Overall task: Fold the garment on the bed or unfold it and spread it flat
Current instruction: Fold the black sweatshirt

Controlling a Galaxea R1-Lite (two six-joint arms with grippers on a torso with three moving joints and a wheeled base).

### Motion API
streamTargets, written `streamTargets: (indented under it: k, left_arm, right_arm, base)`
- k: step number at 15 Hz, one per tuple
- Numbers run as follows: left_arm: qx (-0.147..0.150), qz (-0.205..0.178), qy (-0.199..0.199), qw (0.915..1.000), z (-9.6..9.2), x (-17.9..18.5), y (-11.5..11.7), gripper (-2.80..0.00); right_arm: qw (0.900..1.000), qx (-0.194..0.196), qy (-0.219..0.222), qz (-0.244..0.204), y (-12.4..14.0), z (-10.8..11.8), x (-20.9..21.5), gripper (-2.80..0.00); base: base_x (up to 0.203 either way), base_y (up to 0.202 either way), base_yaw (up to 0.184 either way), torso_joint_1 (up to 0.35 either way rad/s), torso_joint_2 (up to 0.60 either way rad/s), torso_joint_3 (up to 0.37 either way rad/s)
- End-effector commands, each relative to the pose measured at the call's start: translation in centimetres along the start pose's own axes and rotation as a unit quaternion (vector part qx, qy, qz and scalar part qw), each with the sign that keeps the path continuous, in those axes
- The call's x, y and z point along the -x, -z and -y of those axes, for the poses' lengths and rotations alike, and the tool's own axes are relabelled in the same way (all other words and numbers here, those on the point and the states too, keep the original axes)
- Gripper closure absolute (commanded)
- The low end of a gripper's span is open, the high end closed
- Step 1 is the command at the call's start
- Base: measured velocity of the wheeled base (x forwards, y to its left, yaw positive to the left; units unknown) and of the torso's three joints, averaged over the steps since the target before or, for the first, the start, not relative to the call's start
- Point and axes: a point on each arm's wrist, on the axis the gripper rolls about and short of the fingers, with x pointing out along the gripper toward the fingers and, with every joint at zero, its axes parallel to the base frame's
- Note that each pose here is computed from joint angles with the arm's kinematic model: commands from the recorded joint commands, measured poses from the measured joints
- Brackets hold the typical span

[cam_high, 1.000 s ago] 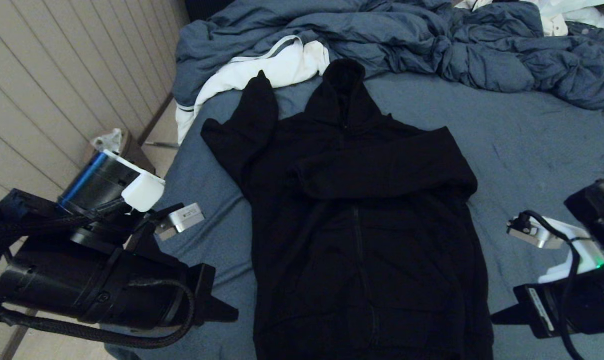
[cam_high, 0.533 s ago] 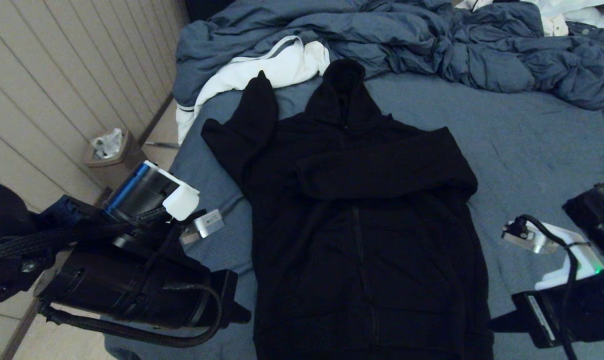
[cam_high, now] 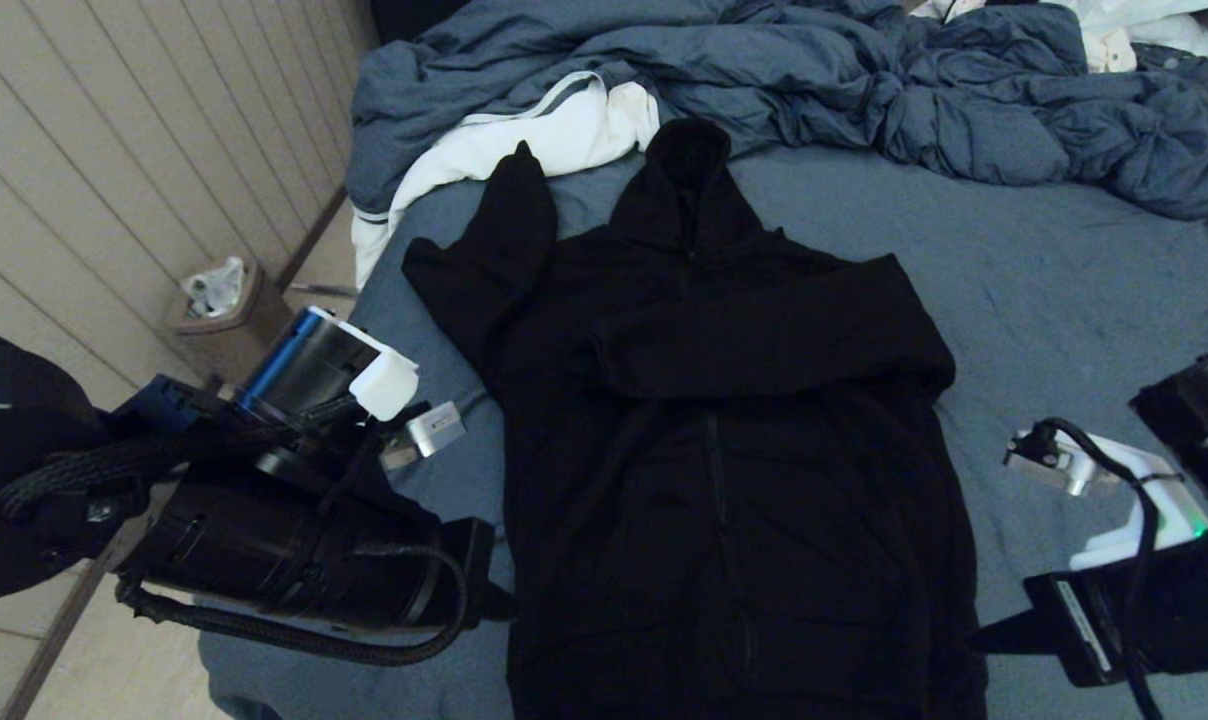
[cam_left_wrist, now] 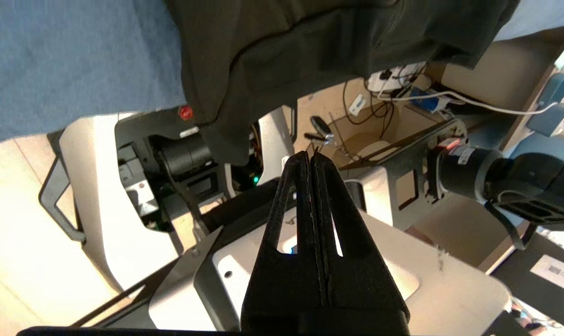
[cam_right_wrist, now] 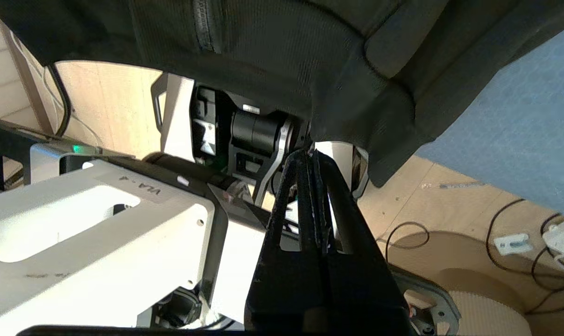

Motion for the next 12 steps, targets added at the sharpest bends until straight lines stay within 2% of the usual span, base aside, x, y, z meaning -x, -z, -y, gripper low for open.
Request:
streamTargets:
  k: [1, 4, 8, 12]
  left_arm:
    - [0.003, -0.004, -0.001, 1.0, 0.0, -0.3, -0.1, 0.0]
    - [0.003, -0.004, -0.002, 1.0, 0.1, -0.7, -0.5, 0.0]
    - [-0.008, 0.027, 0.019, 0.9994, 1.8, -0.4, -2.9, 0.0]
    - [-0.011, 0.025, 0.01, 0.9996, 1.9, -1.4, -3.7, 0.0]
  right_arm:
    - [1.0, -0.001, 0.0, -0.006, 0.0, 0.0, -0.2, 0.0]
    - [1.0, 0.0, 0.0, -0.003, -0.1, 0.0, -0.1, 0.0]
    - [1.0, 0.004, -0.003, 0.019, -0.8, -0.3, 0.7, 0.0]
    - [1.0, 0.004, -0.001, 0.015, -1.0, -0.2, 0.3, 0.0]
  base:
    - [0.0, 0.0, 0.0, 0.0, 0.0, 0.0]
    - [0.0, 0.0, 0.0, 0.0, 0.0, 0.0]
    - [0.0, 0.0, 0.0, 0.0, 0.0, 0.0]
    - [0.0, 0.0, 0.0, 0.0, 0.0, 0.0]
